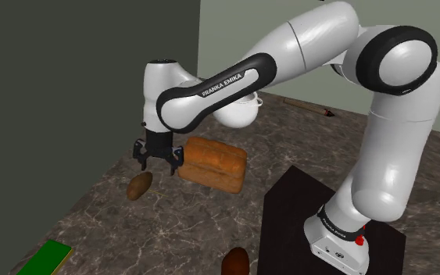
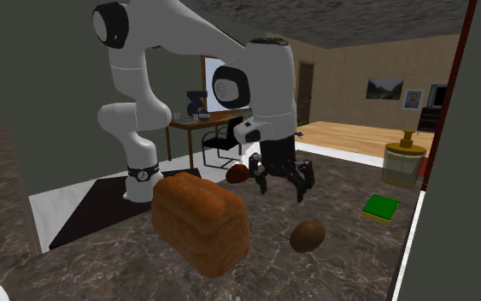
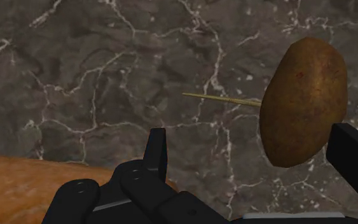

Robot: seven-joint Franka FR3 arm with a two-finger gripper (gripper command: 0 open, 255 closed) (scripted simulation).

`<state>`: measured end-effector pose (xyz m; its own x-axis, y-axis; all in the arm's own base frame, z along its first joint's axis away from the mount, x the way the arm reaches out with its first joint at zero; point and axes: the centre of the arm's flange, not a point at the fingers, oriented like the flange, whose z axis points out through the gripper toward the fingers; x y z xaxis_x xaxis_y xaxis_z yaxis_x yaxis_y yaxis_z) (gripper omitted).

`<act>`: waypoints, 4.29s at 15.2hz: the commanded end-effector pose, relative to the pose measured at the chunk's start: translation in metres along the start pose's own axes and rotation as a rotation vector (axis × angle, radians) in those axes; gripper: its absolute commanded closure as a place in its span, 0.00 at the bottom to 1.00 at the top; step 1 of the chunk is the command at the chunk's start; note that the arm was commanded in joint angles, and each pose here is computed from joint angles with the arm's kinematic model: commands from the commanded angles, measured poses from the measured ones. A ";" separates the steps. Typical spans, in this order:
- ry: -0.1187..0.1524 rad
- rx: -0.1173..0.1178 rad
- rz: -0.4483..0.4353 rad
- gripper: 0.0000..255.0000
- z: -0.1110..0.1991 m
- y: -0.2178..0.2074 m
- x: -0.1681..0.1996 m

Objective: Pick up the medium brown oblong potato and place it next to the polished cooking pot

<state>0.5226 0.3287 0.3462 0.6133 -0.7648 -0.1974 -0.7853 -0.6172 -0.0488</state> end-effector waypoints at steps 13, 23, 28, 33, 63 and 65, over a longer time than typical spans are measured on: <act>-0.013 0.014 0.158 0.00 0.084 -0.067 0.015; -0.013 0.013 0.158 1.00 0.084 -0.067 0.015; -0.013 0.013 0.158 1.00 0.084 -0.067 0.015; -0.013 0.013 0.158 1.00 0.074 -0.068 0.013; -0.013 0.014 0.158 1.00 -0.081 -0.075 -0.018; -0.013 0.014 0.158 1.00 -0.092 -0.076 -0.020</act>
<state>0.5772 0.3741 0.4381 0.4810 -0.8497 -0.2160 -0.8731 -0.4866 -0.0297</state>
